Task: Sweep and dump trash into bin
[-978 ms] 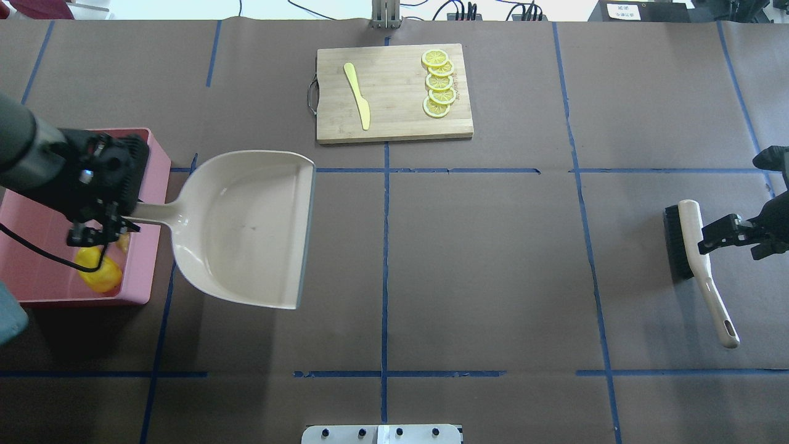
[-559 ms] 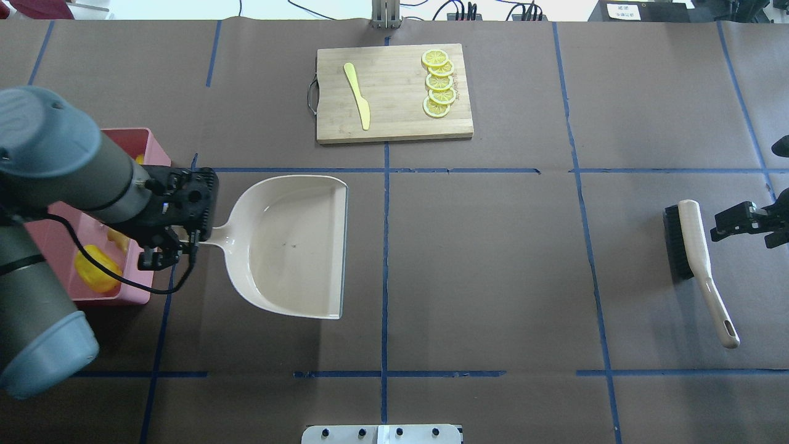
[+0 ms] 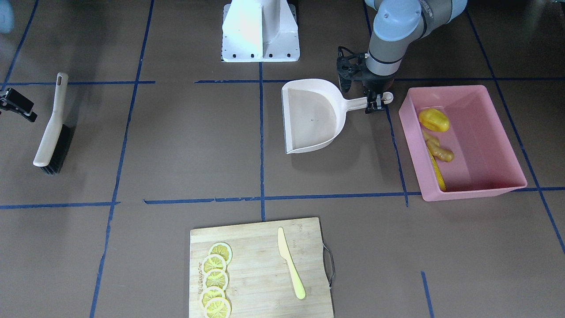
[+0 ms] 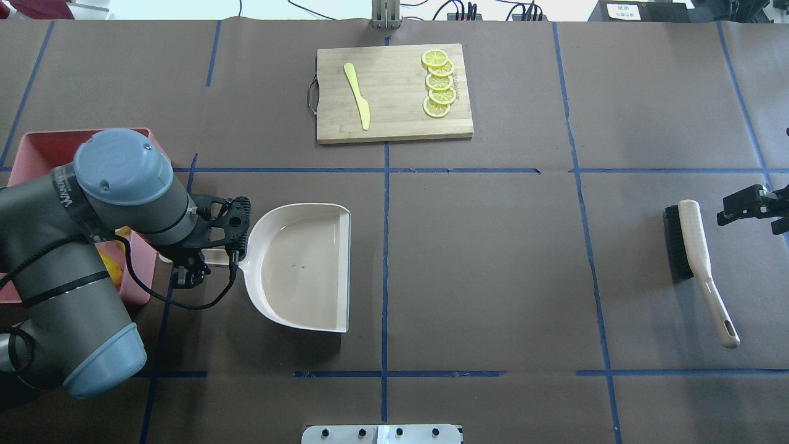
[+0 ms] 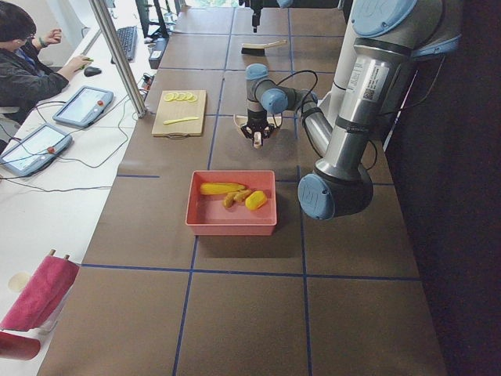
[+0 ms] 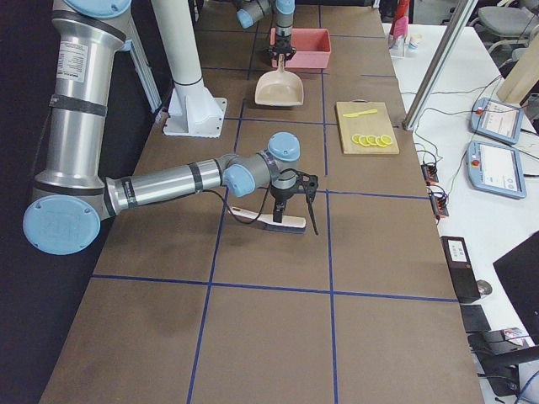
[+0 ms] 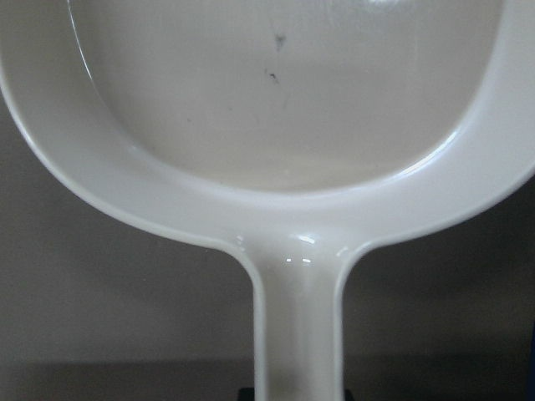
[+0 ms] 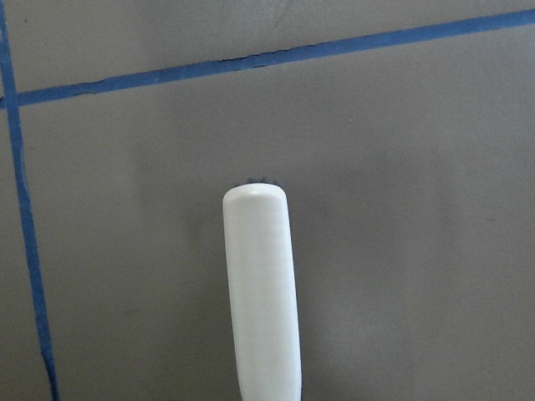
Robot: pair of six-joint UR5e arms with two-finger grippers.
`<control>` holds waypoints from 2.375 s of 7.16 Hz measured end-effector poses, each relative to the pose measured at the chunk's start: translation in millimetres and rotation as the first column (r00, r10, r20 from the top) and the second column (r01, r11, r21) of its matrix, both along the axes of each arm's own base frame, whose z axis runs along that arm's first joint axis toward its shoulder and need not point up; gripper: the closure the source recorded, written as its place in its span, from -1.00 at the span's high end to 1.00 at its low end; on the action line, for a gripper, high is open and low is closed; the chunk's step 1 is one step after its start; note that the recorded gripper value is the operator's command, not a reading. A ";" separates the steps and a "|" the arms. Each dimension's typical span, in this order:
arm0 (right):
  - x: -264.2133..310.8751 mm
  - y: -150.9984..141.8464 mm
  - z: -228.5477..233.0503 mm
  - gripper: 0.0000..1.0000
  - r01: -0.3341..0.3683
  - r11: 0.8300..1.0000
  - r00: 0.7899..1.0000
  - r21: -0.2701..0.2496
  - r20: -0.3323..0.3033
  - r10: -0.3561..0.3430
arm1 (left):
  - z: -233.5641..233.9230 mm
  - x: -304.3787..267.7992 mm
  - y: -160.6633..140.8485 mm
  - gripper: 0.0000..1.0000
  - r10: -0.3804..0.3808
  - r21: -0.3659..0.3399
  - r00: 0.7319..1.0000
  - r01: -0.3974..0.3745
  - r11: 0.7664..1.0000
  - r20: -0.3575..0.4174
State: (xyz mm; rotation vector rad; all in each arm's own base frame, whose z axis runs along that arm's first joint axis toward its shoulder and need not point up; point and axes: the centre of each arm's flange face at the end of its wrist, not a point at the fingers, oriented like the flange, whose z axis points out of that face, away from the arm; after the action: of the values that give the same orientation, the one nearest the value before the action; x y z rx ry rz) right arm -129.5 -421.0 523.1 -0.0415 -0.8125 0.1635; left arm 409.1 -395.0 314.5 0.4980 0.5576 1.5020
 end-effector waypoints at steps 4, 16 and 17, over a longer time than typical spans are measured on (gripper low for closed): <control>1.1 -0.9 -1.1 0.99 -0.005 1.000 1.000 0.003 -0.001 0.005 | 1.7 14.1 1.0 -0.43 0.021 -0.001 1.000 -0.021 1.000 0.006; 29.8 -24.9 -17.2 0.99 -0.089 0.995 0.996 0.045 0.004 0.089 | -16.8 -79.8 -73.9 1.00 -0.318 -0.118 0.948 0.314 0.942 -0.019; 32.8 -28.0 -20.7 1.00 -0.099 0.994 0.995 0.053 0.006 0.099 | -13.9 -105.0 -89.8 1.00 -0.379 -0.159 0.925 0.373 0.914 -0.003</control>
State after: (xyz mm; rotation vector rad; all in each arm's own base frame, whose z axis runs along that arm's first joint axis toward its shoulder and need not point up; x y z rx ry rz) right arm -96.7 -449.0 502.4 0.0485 -0.8227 0.2351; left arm 304.1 -484.8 300.7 0.4785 0.5646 1.0741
